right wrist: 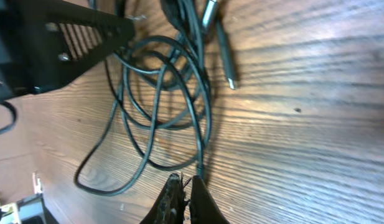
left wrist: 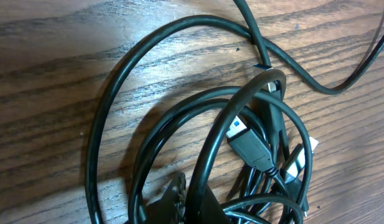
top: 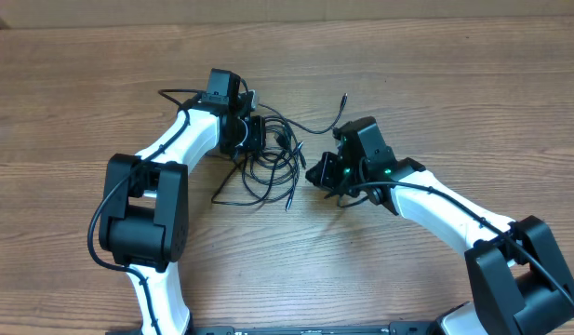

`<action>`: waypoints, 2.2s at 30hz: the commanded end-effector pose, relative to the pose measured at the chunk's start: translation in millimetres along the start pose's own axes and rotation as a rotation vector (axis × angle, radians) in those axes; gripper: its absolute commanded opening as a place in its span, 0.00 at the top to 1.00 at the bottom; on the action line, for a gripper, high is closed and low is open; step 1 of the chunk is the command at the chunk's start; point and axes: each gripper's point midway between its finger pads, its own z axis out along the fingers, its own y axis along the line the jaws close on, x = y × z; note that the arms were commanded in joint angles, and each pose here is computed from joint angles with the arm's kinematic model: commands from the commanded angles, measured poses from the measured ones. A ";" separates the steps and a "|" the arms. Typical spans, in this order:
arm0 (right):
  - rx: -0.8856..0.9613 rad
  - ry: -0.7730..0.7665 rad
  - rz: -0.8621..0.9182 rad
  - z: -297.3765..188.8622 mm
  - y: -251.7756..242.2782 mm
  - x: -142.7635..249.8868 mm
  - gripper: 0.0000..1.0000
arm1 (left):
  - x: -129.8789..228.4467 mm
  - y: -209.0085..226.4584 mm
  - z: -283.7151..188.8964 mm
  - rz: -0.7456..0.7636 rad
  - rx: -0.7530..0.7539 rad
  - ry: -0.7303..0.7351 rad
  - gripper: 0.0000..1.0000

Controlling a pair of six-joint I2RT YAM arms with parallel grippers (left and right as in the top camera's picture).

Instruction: Untangle cables

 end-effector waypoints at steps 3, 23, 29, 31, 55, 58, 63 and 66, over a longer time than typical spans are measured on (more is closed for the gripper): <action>0.089 -0.021 0.042 1.1 -12.6 8.0 0.96 | -1.6 4.9 -3.4 -0.015 -0.008 -0.007 0.96; 0.038 0.018 -0.006 2.3 9.2 16.3 0.75 | -1.6 -0.1 -3.5 -0.001 0.020 -0.005 0.96; -0.018 -0.032 -0.022 -8.6 25.2 -10.6 0.53 | 0.1 -14.2 -4.4 0.049 0.101 0.007 0.96; -0.012 -0.083 -0.028 -10.0 24.5 -22.3 0.47 | 1.0 -18.0 -4.8 0.068 0.124 0.011 0.96; 0.130 -0.168 0.055 30.3 -22.0 -42.2 0.38 | 12.8 -72.9 -21.8 0.270 0.466 0.033 0.96; 0.121 -0.177 0.050 34.0 -21.4 -45.1 0.38 | 13.3 -74.2 -22.2 0.271 0.473 0.034 0.96; 0.115 -0.180 0.047 36.8 -20.9 -45.9 0.42 | 16.5 -84.2 -28.0 0.299 0.543 0.037 0.96; 0.116 -0.172 0.040 41.0 -20.0 -42.5 0.42 | 18.7 -90.4 -31.4 0.315 0.583 0.039 0.96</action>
